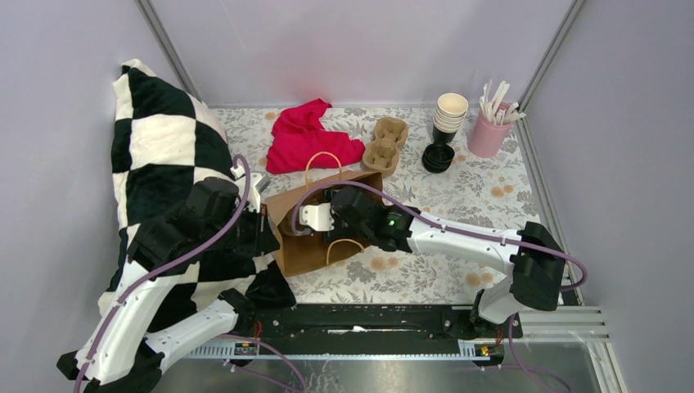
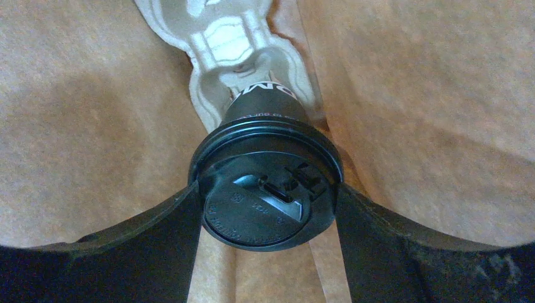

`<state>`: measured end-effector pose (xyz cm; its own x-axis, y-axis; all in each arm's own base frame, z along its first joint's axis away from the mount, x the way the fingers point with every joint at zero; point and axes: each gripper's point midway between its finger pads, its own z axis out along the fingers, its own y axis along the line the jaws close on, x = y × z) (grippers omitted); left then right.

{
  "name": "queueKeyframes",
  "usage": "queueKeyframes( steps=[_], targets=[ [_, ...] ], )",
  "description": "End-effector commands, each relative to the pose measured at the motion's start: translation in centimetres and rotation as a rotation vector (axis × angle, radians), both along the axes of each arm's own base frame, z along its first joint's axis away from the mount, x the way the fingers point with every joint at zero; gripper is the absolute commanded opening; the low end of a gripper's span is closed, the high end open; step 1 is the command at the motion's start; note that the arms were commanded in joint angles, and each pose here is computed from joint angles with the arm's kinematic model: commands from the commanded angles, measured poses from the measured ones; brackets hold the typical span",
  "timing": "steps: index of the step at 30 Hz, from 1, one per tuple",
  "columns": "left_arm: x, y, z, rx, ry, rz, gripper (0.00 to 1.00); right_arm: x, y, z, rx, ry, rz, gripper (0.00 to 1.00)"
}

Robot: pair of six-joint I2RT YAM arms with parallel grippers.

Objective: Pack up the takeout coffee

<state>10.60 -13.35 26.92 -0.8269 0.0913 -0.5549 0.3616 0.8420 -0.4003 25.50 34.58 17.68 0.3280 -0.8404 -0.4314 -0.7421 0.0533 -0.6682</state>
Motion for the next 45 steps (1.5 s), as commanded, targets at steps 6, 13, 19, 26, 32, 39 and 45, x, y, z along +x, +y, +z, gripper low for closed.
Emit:
queueKeyframes(
  steps=[6, 13, 19, 26, 32, 39, 45],
  targets=[
    [-0.2, -0.3, 1.1, -0.033, -0.02, -0.012, 0.0, 1.4, 3.5, 0.9, 0.087, -0.018, 0.025, 0.62],
    [-0.2, -0.3, 1.2, -0.026, -0.021, -0.023, 0.0, 2.6, 3.7, 0.2, 0.102, -0.061, -0.018, 0.62],
    [-0.2, -0.4, 1.5, -0.033, -0.024, -0.024, 0.0, 2.4, 4.0, -0.5, 0.111, -0.045, -0.017, 0.62],
    [0.0, -0.7, 2.2, -0.046, -0.03, -0.032, 0.0, 2.2, 4.1, -0.9, 0.141, -0.038, -0.018, 0.62],
    [0.0, -0.8, 2.4, -0.047, -0.03, -0.038, 0.0, 1.9, 5.0, -1.4, 0.158, 0.002, -0.002, 0.61],
    [0.1, -0.8, 2.6, -0.041, -0.039, -0.049, 0.0, 1.6, 5.2, -3.6, 0.123, 0.05, -0.001, 0.62],
    [0.4, -1.1, 3.0, -0.031, -0.04, -0.077, 0.0, 1.4, 4.3, -4.1, 0.105, 0.076, -0.04, 0.62]
  ],
)
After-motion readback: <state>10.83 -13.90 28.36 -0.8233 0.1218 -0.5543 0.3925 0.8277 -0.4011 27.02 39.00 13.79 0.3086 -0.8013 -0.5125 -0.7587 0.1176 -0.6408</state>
